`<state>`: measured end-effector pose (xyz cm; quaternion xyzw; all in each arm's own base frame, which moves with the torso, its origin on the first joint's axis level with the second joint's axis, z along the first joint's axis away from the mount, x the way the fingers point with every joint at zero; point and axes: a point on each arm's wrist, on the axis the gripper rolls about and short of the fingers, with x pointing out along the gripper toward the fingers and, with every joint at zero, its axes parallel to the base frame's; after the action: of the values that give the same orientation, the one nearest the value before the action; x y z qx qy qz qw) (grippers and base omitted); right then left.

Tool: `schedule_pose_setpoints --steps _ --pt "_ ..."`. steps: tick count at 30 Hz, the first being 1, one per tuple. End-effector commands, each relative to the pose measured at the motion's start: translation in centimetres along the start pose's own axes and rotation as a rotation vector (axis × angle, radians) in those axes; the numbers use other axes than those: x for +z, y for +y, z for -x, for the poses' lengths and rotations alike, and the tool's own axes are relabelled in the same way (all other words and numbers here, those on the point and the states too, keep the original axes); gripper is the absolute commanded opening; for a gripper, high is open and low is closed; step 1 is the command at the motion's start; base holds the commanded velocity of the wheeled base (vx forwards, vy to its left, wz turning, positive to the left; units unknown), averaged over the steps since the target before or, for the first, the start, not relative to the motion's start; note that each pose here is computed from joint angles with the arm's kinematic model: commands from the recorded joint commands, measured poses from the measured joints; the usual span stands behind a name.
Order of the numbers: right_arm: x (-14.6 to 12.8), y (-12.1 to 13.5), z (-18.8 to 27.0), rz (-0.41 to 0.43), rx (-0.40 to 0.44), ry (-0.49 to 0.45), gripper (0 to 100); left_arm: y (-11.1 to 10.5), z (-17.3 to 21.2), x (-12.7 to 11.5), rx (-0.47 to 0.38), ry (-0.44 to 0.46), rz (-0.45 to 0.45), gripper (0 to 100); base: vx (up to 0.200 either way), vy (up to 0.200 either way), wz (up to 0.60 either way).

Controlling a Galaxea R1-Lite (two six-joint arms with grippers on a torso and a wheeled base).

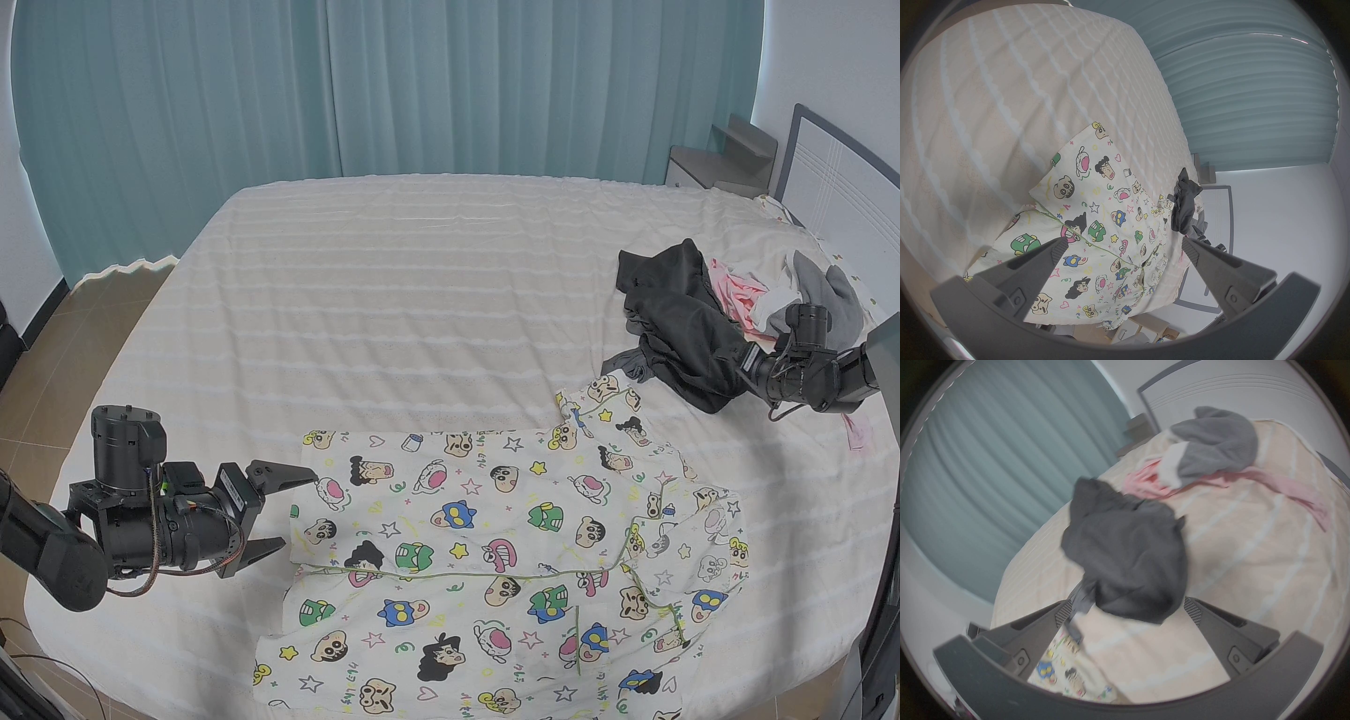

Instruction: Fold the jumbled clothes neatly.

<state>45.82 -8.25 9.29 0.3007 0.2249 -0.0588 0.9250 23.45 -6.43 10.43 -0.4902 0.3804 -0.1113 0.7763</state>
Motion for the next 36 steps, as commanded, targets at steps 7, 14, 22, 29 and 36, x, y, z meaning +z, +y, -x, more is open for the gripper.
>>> schedule_pose_setpoints --steps 7,14,22,29,36 --pt "-7.9 7.2 -0.8 0.268 0.245 0.182 100 0.0 0.0 -0.1 -0.002 0.002 -0.001 100 0.000 0.000 0.00" --pt "-11.1 8.2 -3.6 0.299 0.265 0.234 100 0.0 0.0 -0.1 -0.002 0.004 -0.002 100 0.000 0.000 0.00" --pt "-11.9 7.1 -4.7 0.385 0.258 0.236 100 0.0 -0.1 -0.2 0.001 0.012 -0.002 100 0.000 0.000 0.00" --pt "-11.1 7.9 -5.5 0.436 0.266 0.188 100 0.1 0.0 -0.3 0.003 0.013 -0.001 100 0.000 0.000 0.00" --pt "-11.6 8.0 -7.0 0.442 0.258 0.171 100 0.1 -0.1 -0.3 0.002 0.012 -0.001 100 0.000 0.000 0.00"
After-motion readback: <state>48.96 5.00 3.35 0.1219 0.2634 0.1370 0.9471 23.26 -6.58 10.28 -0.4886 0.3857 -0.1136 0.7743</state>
